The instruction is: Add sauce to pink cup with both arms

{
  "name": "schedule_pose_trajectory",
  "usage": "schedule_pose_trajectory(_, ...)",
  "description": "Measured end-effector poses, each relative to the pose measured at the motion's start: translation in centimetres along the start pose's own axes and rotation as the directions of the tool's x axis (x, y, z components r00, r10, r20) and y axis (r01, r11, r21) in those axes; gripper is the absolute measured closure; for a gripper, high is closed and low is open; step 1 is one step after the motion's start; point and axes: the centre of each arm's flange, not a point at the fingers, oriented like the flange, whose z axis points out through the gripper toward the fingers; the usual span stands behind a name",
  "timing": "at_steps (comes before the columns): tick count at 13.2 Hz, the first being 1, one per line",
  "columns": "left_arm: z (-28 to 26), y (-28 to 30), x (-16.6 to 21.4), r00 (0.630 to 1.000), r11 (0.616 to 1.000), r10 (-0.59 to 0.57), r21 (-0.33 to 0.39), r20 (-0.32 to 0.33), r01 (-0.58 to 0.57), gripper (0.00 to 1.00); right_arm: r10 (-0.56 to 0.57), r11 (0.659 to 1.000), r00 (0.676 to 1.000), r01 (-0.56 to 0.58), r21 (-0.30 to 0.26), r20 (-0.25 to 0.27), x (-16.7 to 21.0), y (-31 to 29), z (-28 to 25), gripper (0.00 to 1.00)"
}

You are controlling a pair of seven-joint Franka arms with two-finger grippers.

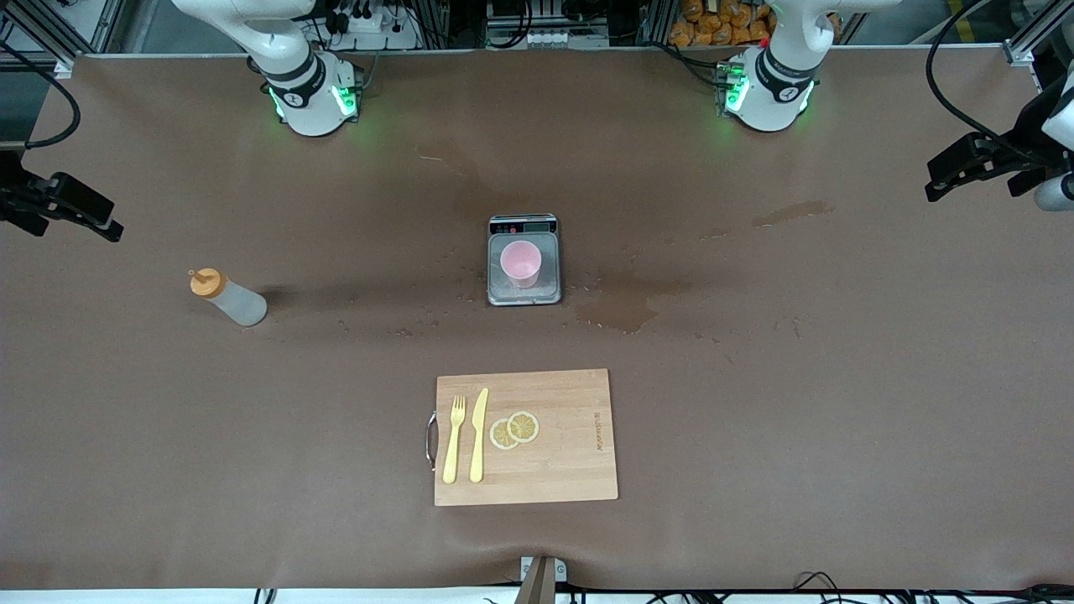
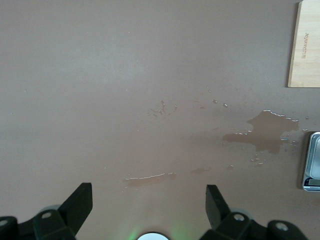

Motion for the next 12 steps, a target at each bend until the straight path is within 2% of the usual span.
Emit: schedule_pose_trajectory(12,0.05,-0.12,-0.06,1.0,1.0,-0.002,0.001,0.007,0.002,0.0,-0.005,1.0,1.0,0.005,-0.019,0.008,0.41,-0.12,-0.47,0.0)
